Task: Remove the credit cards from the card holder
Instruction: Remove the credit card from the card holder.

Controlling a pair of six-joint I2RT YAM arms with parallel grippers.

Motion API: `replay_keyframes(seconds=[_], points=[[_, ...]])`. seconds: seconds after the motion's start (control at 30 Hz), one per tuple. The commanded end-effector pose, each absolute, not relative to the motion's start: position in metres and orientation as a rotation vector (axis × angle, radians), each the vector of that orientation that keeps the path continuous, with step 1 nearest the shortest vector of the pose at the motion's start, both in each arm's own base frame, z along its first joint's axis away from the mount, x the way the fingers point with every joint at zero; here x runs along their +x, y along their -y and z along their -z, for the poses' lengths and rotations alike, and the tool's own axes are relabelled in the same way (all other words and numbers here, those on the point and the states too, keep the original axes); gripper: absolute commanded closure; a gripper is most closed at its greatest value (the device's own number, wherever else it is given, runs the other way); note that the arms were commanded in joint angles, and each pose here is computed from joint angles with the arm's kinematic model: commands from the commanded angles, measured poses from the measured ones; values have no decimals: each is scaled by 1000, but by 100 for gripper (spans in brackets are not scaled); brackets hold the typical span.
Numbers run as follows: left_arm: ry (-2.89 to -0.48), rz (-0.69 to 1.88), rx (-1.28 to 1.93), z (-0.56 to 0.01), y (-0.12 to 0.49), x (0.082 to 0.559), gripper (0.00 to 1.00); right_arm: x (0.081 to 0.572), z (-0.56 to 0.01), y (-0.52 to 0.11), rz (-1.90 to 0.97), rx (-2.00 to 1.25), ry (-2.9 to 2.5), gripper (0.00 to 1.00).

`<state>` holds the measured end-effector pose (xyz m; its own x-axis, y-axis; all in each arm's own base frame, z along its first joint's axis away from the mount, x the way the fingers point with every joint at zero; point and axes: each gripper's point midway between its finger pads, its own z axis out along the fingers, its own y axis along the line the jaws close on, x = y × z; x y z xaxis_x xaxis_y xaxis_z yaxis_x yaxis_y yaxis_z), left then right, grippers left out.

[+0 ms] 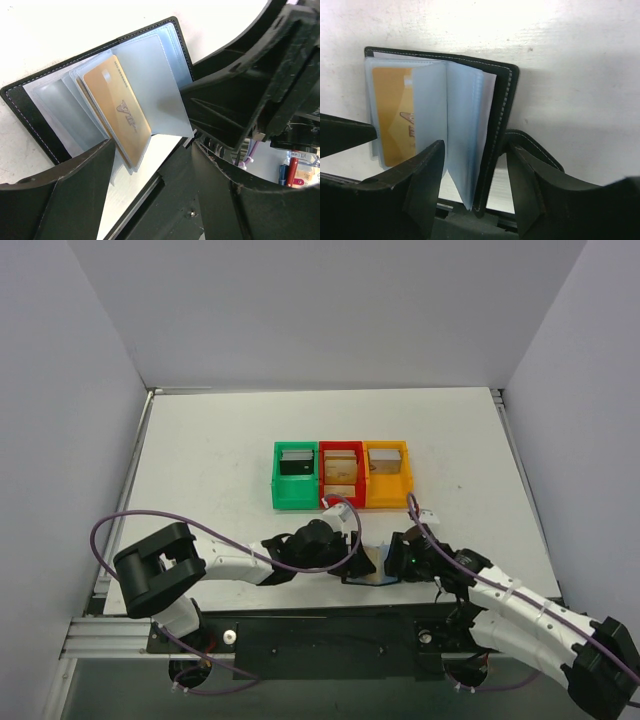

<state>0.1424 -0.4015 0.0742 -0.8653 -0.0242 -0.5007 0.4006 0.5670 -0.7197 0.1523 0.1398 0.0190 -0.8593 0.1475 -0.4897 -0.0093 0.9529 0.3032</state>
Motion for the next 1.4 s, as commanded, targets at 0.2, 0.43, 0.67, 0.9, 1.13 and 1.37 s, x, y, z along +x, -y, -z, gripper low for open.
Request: replay_keyframes(seconds=[0.2, 0.43, 0.67, 0.9, 1.13, 1.37], points=[[-2233, 1314, 301, -103, 415, 148, 28, 158, -60, -127, -370, 137, -2475, 50], [-2284, 1224, 277, -89, 406, 152, 30, 164, -89, -136, -356, 60, -2390, 54], [-2294, 1147, 247, -83, 390, 156, 31, 162, -91, -157, -404, -11, -2398, 71], [-2294, 1129, 238, -80, 385, 156, 32, 161, -64, -163, -458, -6, -2472, 93], [-2266, 1120, 199, -86, 371, 158, 33, 161, -43, -177, -589, 6, -2513, 81], [-2244, 1115, 148, -91, 349, 160, 33, 165, -31, -191, -612, 1, -2573, 67]])
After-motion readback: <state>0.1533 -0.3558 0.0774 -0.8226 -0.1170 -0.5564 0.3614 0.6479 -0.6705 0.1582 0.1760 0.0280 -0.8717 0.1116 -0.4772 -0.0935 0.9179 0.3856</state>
